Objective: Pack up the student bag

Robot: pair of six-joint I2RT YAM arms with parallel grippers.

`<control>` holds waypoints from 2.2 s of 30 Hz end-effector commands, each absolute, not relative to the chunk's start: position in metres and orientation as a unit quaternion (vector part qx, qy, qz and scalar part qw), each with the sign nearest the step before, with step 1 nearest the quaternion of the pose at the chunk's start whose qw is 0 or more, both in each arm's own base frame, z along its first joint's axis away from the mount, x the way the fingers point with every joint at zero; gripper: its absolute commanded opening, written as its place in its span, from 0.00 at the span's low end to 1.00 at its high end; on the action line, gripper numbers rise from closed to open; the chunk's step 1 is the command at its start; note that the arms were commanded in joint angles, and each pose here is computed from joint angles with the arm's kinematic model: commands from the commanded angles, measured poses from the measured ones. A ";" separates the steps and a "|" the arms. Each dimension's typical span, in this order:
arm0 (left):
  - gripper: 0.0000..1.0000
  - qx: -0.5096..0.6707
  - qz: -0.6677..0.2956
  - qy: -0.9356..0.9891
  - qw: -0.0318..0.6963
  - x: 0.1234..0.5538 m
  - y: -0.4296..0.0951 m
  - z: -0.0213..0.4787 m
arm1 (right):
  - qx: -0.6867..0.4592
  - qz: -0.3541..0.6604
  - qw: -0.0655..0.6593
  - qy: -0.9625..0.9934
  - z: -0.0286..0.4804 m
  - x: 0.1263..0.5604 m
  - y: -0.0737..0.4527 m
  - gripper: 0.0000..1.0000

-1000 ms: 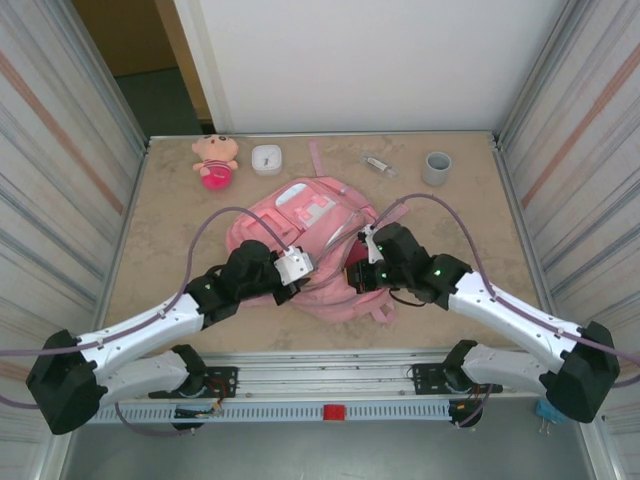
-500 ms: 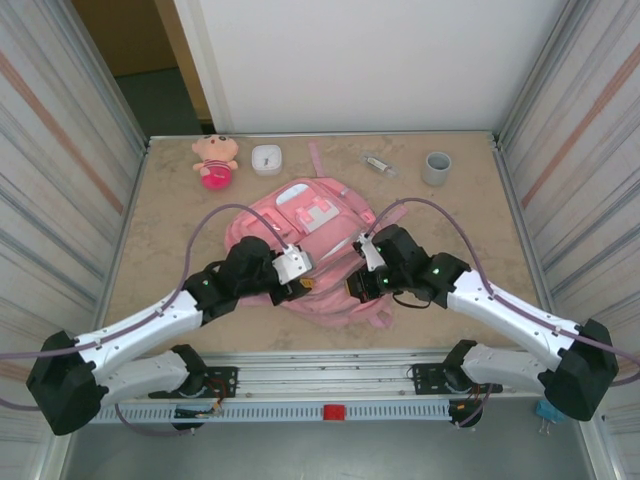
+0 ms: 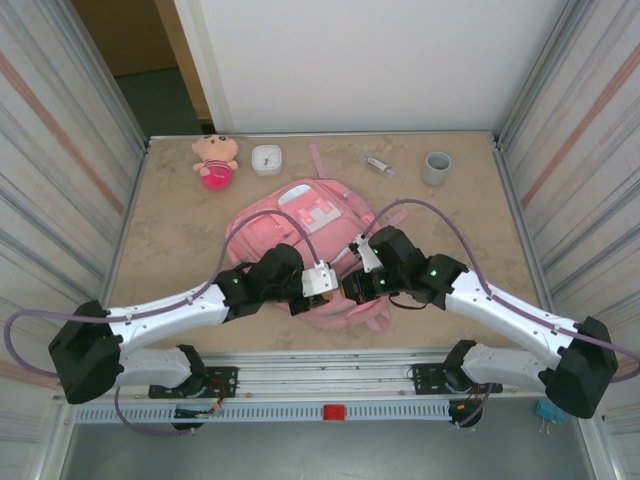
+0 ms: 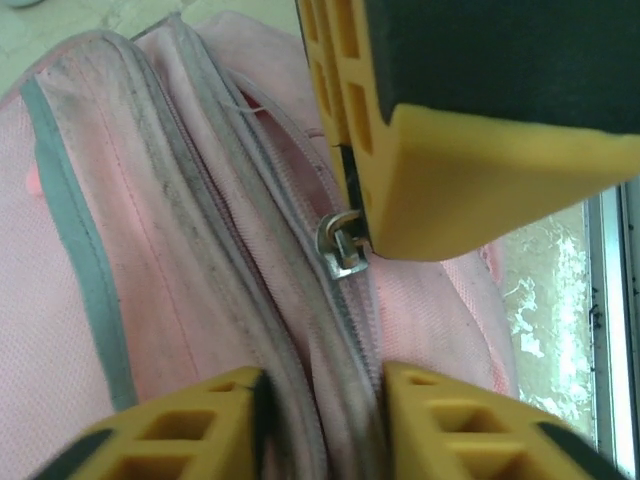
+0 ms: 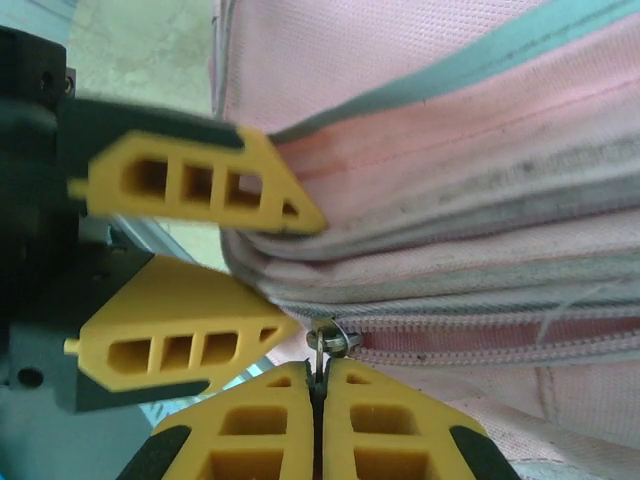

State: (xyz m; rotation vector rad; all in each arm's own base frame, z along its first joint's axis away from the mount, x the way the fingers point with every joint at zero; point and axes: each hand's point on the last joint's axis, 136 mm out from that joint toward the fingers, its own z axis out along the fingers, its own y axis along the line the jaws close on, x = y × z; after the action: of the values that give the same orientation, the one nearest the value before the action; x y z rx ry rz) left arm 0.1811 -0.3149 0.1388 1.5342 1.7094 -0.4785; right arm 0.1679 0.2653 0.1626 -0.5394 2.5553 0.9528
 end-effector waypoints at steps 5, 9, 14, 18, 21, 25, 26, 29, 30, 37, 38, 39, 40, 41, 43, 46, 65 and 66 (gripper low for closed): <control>0.04 0.612 -0.166 0.652 0.415 0.183 -0.310 0.151 | -0.163 0.345 0.198 0.903 0.173 0.187 0.244 0.00; 0.04 0.614 -0.150 0.660 0.406 0.178 -0.288 0.148 | -0.136 0.302 0.196 0.923 0.154 0.205 0.215 0.00; 0.04 0.609 -0.116 0.673 0.404 0.179 -0.260 0.146 | -0.150 0.290 0.188 0.926 0.148 0.212 0.213 0.00; 0.09 0.590 -0.070 0.697 0.401 0.187 -0.234 0.142 | -0.203 0.343 0.170 0.901 0.159 0.193 0.247 0.00; 0.13 0.557 -0.004 0.729 0.398 0.203 -0.208 0.139 | -0.246 0.378 0.163 0.878 0.170 0.174 0.276 0.00; 0.36 0.554 -0.002 0.739 0.383 0.200 -0.204 0.144 | -0.250 0.421 0.152 0.859 0.177 0.160 0.310 0.00; 0.42 0.560 -0.023 0.735 0.383 0.195 -0.210 0.148 | -0.250 0.423 0.151 0.858 0.177 0.159 0.314 0.00; 0.55 0.588 -0.097 0.701 0.392 0.172 -0.237 0.161 | -0.254 0.416 0.150 0.860 0.176 0.159 0.320 0.00; 0.56 0.596 -0.109 0.687 0.401 0.167 -0.245 0.166 | -0.255 0.418 0.149 0.859 0.178 0.159 0.321 0.00; 0.56 0.614 -0.096 0.669 0.409 0.173 -0.272 0.158 | -0.261 0.425 0.150 0.854 0.184 0.155 0.323 0.00; 0.53 0.612 -0.083 0.673 0.407 0.178 -0.272 0.153 | -0.262 0.426 0.151 0.853 0.185 0.154 0.322 0.00; 0.44 0.609 -0.071 0.677 0.408 0.183 -0.272 0.151 | -0.262 0.425 0.150 0.853 0.185 0.154 0.322 0.00; 0.35 0.607 -0.063 0.678 0.409 0.187 -0.273 0.150 | -0.264 0.423 0.151 0.853 0.185 0.153 0.320 0.00; 0.27 0.607 -0.060 0.678 0.409 0.189 -0.274 0.148 | -0.264 0.419 0.152 0.855 0.184 0.153 0.318 0.00; 0.15 0.610 -0.063 0.675 0.410 0.188 -0.276 0.148 | -0.259 0.407 0.152 0.863 0.179 0.155 0.311 0.00; 0.06 0.614 -0.067 0.670 0.412 0.184 -0.271 0.147 | -0.231 0.395 0.155 0.876 0.168 0.169 0.294 0.00; 0.45 0.590 -0.054 0.690 0.415 0.175 -0.229 0.162 | -0.237 0.434 0.145 0.857 0.178 0.175 0.292 0.00; 0.51 0.587 -0.068 0.689 0.420 0.175 -0.237 0.167 | -0.243 0.437 0.145 0.854 0.182 0.172 0.295 0.00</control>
State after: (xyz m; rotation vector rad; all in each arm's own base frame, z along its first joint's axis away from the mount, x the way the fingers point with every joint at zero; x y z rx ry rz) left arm 0.1737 -0.2245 0.1478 1.5084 1.7417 -0.1067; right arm 0.1740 0.2804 0.1561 -0.6308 2.5443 1.2180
